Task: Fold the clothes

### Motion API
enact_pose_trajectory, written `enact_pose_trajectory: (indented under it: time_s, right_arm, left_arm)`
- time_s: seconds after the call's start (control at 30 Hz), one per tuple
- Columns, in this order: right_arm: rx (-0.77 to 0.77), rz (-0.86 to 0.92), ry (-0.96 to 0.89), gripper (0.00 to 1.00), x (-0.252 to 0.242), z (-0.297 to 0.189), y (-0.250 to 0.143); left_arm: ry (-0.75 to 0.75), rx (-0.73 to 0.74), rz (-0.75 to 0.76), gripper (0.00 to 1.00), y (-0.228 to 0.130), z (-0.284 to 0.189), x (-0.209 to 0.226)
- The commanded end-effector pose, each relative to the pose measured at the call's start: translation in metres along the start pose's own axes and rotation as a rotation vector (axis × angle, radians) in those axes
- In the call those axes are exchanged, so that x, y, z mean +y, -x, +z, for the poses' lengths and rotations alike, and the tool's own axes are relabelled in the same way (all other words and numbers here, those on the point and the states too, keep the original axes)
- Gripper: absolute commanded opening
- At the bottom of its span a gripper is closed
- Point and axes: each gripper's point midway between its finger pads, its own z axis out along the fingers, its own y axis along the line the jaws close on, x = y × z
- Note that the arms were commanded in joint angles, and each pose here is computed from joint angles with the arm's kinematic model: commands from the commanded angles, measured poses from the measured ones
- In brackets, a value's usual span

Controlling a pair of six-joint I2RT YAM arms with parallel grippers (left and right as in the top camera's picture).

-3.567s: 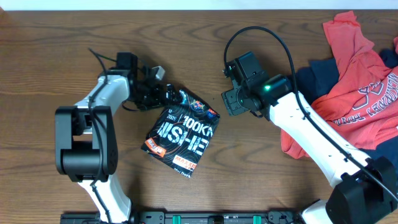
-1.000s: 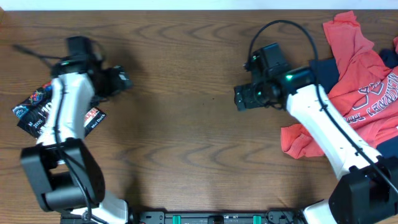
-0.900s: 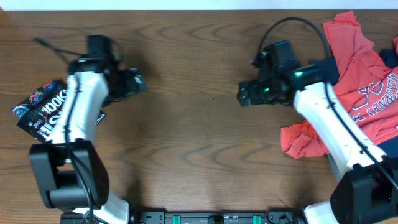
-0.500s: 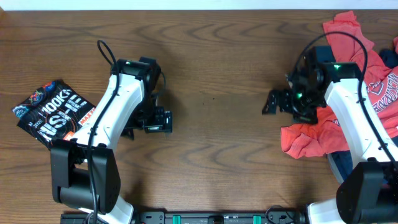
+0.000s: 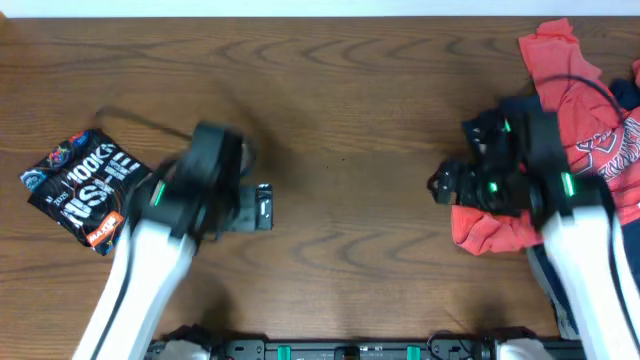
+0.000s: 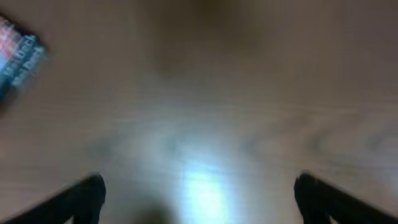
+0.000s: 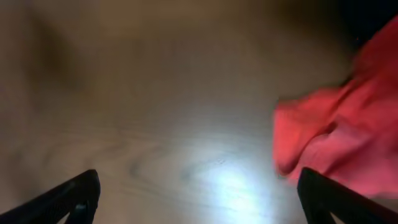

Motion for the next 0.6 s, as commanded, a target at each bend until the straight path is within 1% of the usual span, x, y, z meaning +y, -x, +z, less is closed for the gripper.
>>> enact_pose_trajectory:
  time_s: [0.0, 0.07, 0.1, 0.27, 0.43, 0.57]
  right_arm:
    - [-0.338, -0.001, -0.156, 0.99, -0.022, -0.040, 0.010]
    - [-0.527, -0.005, -0.167, 0.99, -0.027, -0.068, 0.017]
    - [-0.574, -0.003, -0.156, 0.99, -0.028, -0.078, 0.014]
    - [-0.717, 0.003, -0.064, 0.99, -0.031, -0.125, -0.012]
    - [-0.782, 0.010, -0.030, 0.99, -0.038, -0.147, -0.031]
    - [-0.734, 0.005, -0.055, 0.99, -0.046, -0.140, -0.047]
  left_arm:
    - [0.049, -0.284, -0.027, 0.98, -0.005, -0.031, 0.020]
    - [-0.040, -0.493, -0.049, 0.98, 0.004, -0.059, 0.016]
    - [-0.069, -0.566, -0.060, 0.98, 0.005, -0.073, 0.016]
    - [-0.173, -0.826, -0.099, 0.98, -0.017, -0.136, 0.029]
    - [-0.237, -0.984, -0.122, 0.98, -0.037, -0.170, 0.039]
    - [-0.259, -1.036, -0.130, 0.98, -0.046, -0.181, 0.044]
